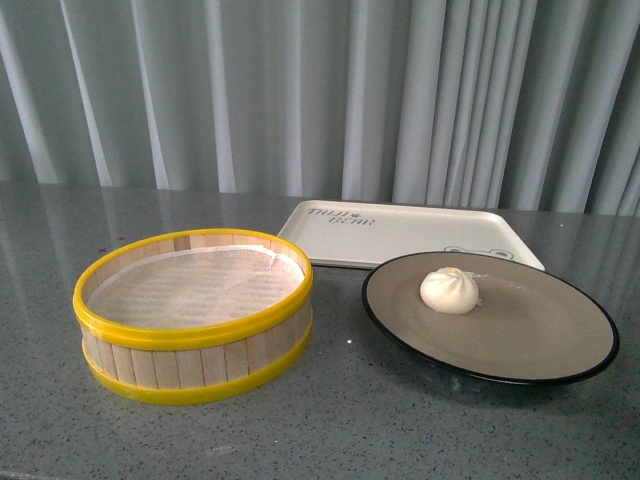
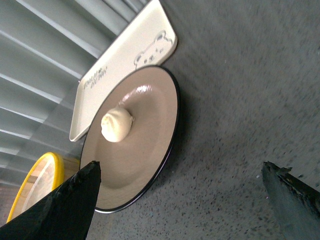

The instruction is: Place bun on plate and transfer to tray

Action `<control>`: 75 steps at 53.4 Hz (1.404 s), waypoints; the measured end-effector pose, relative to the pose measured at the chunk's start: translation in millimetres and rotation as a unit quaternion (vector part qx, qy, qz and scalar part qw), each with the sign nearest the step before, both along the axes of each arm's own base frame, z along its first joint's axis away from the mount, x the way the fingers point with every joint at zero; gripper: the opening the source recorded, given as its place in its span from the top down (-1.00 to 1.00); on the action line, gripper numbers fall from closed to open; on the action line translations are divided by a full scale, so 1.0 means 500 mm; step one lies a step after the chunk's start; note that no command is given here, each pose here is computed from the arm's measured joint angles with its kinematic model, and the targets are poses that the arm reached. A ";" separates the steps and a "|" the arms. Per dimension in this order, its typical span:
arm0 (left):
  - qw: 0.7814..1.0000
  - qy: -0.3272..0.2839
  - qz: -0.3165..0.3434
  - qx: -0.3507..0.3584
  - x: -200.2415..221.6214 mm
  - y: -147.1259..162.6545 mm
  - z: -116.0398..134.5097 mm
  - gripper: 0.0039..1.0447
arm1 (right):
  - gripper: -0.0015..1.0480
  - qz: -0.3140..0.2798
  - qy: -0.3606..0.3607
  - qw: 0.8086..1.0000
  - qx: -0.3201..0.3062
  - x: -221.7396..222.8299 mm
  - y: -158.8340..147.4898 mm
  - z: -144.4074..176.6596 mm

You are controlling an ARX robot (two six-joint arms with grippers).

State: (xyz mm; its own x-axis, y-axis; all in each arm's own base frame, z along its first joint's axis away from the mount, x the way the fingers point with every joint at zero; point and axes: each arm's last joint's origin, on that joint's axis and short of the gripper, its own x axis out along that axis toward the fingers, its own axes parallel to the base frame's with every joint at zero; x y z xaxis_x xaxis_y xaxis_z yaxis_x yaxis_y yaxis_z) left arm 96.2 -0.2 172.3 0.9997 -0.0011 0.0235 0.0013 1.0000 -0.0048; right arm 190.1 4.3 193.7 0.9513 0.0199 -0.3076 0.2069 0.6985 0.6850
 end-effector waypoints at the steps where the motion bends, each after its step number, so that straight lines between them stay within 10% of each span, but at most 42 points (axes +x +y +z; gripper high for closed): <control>1: 1.000 0.000 0.000 0.000 0.000 0.000 0.000 -0.88 | -0.84 0.002 0.008 1.000 0.007 0.006 0.005 -0.005; 23: 1.000 0.000 0.000 0.000 0.000 0.000 0.000 -0.88 | -0.84 0.015 0.058 0.986 0.155 0.096 0.072 -0.039; 75: 1.000 0.000 0.000 0.000 0.000 0.000 0.000 -0.88 | -0.84 0.037 0.096 0.973 0.208 0.199 0.110 -0.090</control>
State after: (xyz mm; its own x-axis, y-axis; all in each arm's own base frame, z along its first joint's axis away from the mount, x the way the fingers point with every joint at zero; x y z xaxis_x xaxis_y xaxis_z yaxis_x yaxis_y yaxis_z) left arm 96.2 -0.2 172.3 0.9997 -0.0011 0.0235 0.0013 1.0000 -0.0048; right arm 289.6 59.3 148.8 0.8682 0.2460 -0.4310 0.3197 0.3870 0.8649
